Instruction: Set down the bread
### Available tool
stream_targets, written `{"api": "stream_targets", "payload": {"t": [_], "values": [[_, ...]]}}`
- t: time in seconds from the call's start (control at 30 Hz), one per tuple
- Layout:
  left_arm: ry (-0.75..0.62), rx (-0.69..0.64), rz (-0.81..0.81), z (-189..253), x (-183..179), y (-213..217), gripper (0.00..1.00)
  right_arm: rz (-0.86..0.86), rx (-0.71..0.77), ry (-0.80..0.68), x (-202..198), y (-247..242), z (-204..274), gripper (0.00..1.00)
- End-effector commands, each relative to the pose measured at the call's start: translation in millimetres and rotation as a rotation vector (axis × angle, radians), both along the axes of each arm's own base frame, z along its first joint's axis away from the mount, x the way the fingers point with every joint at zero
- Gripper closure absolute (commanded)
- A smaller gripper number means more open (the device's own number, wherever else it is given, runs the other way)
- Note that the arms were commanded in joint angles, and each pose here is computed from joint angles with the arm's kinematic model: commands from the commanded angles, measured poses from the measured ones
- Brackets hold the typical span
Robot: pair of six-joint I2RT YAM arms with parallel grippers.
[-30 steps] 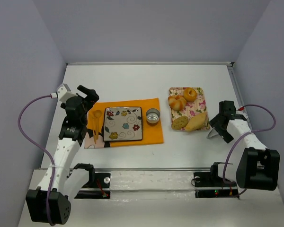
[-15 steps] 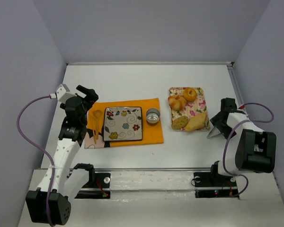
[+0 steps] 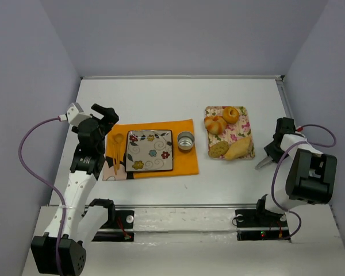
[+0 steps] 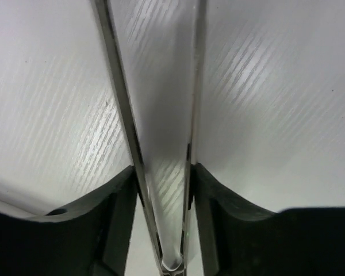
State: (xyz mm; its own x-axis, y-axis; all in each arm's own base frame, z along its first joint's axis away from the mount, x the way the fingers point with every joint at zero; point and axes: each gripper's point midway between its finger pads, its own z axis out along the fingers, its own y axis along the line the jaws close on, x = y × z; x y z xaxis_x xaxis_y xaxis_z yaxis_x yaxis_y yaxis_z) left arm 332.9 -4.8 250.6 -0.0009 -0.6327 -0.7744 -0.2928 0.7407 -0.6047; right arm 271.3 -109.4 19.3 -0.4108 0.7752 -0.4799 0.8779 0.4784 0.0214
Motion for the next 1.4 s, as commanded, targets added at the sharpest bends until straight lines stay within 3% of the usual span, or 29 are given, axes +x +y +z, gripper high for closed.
{"api": "stream_targets", "payload": {"t": [0.0,0.2,0.3,0.43,0.53,0.67,0.83,1.37], "values": [[-0.078,-0.01,0.046,16,-4,9,0.01,0.032,-0.058,-0.091,6,-7,28,0.56],[-0.085,-0.014,0.036,18,-4,7,0.01,0.197,-0.082,-0.282,28,4,108,0.57],[-0.075,-0.013,0.034,15,-2,7,0.01,0.383,-0.071,-0.437,42,37,160,0.57],[-0.077,-0.013,0.031,16,-2,6,0.01,0.676,-0.073,-0.504,47,97,199,0.57],[-0.074,-0.014,0.036,15,-2,7,0.01,0.895,-0.04,-0.531,38,141,212,0.57],[-0.076,-0.019,0.026,15,-2,5,0.01,1.044,0.021,-0.476,32,168,197,0.56],[-0.069,-0.016,0.01,13,0,2,0.01,1.108,-0.059,-0.38,48,182,182,0.5],[-0.057,-0.011,0.016,11,1,4,0.01,1.069,-0.24,-0.316,91,187,193,0.41]]}}
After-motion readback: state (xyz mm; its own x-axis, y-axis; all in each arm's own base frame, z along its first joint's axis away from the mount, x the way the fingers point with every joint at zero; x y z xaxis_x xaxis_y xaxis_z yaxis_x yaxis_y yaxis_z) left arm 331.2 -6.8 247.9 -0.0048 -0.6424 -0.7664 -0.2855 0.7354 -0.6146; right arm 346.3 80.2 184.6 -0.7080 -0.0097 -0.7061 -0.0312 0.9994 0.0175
